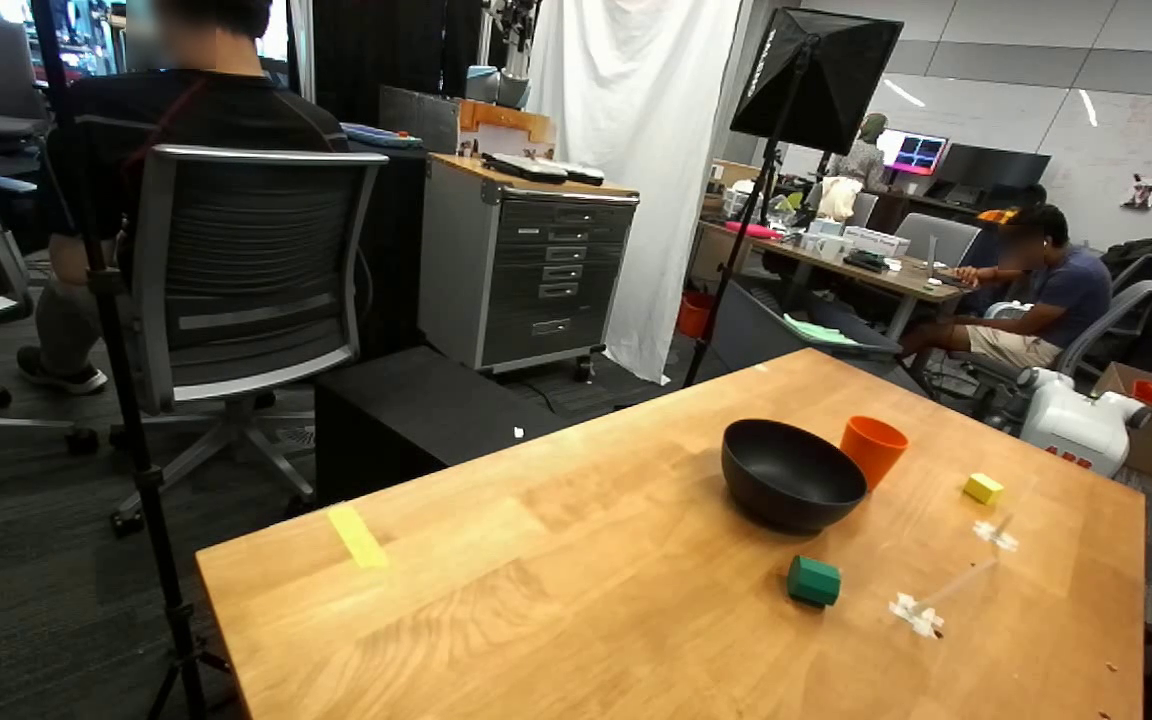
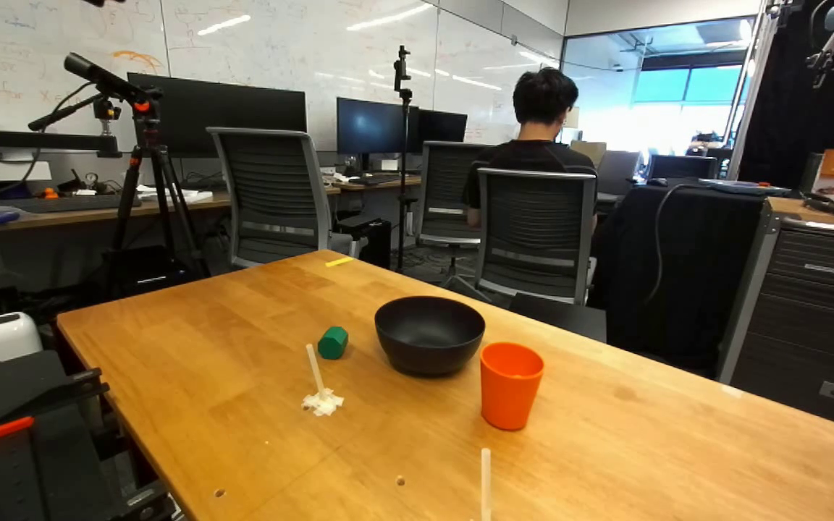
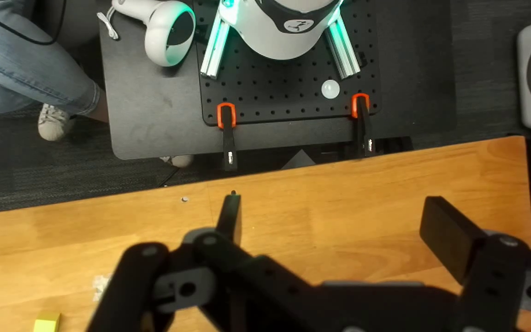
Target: Pour the contents of the cup into the bowl
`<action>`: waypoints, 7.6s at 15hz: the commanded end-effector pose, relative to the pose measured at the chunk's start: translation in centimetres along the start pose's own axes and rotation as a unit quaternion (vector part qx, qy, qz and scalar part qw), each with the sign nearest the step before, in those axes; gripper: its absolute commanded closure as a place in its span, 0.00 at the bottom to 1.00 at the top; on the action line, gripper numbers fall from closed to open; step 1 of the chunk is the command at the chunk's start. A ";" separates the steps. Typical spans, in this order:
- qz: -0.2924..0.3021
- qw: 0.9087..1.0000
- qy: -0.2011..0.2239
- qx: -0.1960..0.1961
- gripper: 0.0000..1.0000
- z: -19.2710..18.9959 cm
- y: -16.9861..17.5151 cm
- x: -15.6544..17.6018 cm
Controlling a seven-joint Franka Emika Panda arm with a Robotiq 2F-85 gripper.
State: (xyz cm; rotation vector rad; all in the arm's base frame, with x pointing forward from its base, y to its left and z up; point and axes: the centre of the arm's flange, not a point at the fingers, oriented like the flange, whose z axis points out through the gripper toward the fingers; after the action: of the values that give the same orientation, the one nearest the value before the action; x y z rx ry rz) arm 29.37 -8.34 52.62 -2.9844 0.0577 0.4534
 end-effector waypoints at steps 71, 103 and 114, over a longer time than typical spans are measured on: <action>0.340 0.931 0.119 0.067 0.00 8.8 18.9 31.1; 0.361 0.930 0.064 0.019 0.00 18.0 21.6 35.8; 0.358 0.932 0.056 -0.003 0.00 18.9 21.4 37.0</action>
State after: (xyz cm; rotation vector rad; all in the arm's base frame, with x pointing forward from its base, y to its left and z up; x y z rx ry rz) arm 56.68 -27.83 20.94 -2.8795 1.1607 0.3196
